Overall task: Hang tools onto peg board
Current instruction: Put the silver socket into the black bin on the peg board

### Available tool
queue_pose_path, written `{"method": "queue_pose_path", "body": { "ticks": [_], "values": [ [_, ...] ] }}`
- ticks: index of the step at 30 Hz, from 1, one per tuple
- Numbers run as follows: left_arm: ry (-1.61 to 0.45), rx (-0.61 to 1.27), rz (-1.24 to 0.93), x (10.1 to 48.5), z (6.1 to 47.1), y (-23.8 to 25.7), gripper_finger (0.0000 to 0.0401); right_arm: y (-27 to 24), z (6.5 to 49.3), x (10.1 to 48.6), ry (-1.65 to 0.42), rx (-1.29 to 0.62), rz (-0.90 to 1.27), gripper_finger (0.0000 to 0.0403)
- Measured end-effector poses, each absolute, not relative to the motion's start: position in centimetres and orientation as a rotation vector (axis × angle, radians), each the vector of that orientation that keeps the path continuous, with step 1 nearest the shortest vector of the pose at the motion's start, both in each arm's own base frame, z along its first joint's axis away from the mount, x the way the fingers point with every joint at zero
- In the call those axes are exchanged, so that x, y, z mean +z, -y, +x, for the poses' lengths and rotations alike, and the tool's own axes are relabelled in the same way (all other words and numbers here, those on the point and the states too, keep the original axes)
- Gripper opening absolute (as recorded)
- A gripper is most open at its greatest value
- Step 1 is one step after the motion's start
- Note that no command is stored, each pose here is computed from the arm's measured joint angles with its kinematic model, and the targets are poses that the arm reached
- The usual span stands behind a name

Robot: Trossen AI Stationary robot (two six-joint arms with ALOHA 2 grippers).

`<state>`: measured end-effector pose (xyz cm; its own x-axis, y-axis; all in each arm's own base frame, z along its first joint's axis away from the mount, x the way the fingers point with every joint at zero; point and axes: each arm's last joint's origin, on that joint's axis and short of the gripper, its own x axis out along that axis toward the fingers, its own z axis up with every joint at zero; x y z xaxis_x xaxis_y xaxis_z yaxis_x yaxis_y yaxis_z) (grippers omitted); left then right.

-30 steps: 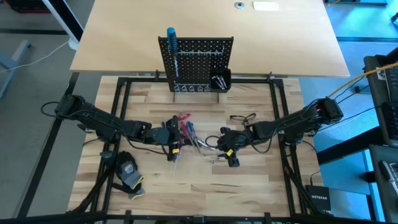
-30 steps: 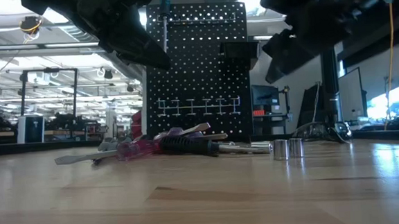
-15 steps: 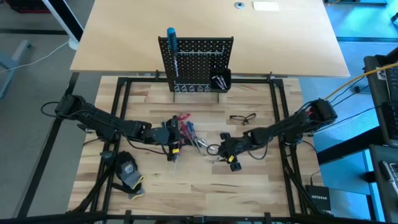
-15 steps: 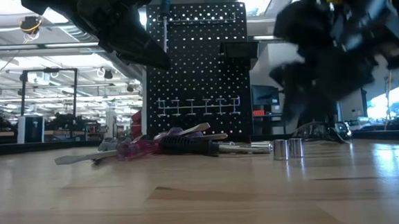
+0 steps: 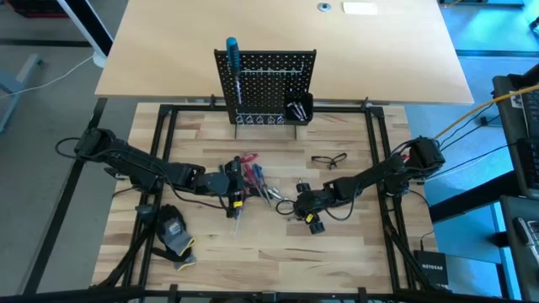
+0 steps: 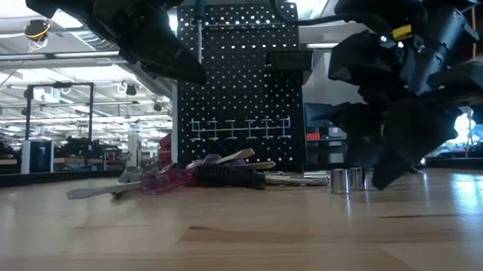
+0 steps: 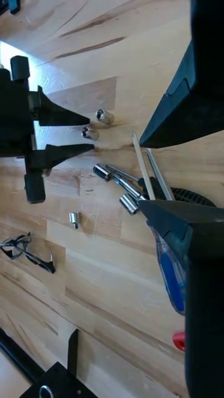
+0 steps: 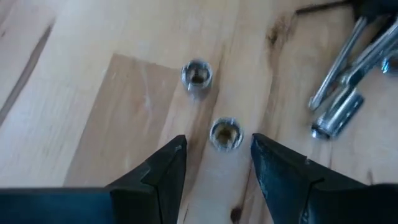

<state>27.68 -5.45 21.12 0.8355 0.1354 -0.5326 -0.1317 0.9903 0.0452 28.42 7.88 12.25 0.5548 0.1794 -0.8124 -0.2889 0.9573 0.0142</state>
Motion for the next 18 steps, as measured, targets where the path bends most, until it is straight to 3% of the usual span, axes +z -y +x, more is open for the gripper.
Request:
{"method": "queue_pose_path", "body": {
  "ticks": [11, 18],
  "values": [
    [-0.565, 0.141, 0.007, 21.12, 27.67, 5.45, 0.0136, -7.94, 28.76, 12.39, -0.902, 0.278, -0.145, 0.0182],
    [-0.565, 0.142, 0.007, 21.12, 27.67, 5.44, 0.0136, -8.0, 28.93, 11.85, -0.922, 0.281, -0.147, 0.014]
  ]
}}
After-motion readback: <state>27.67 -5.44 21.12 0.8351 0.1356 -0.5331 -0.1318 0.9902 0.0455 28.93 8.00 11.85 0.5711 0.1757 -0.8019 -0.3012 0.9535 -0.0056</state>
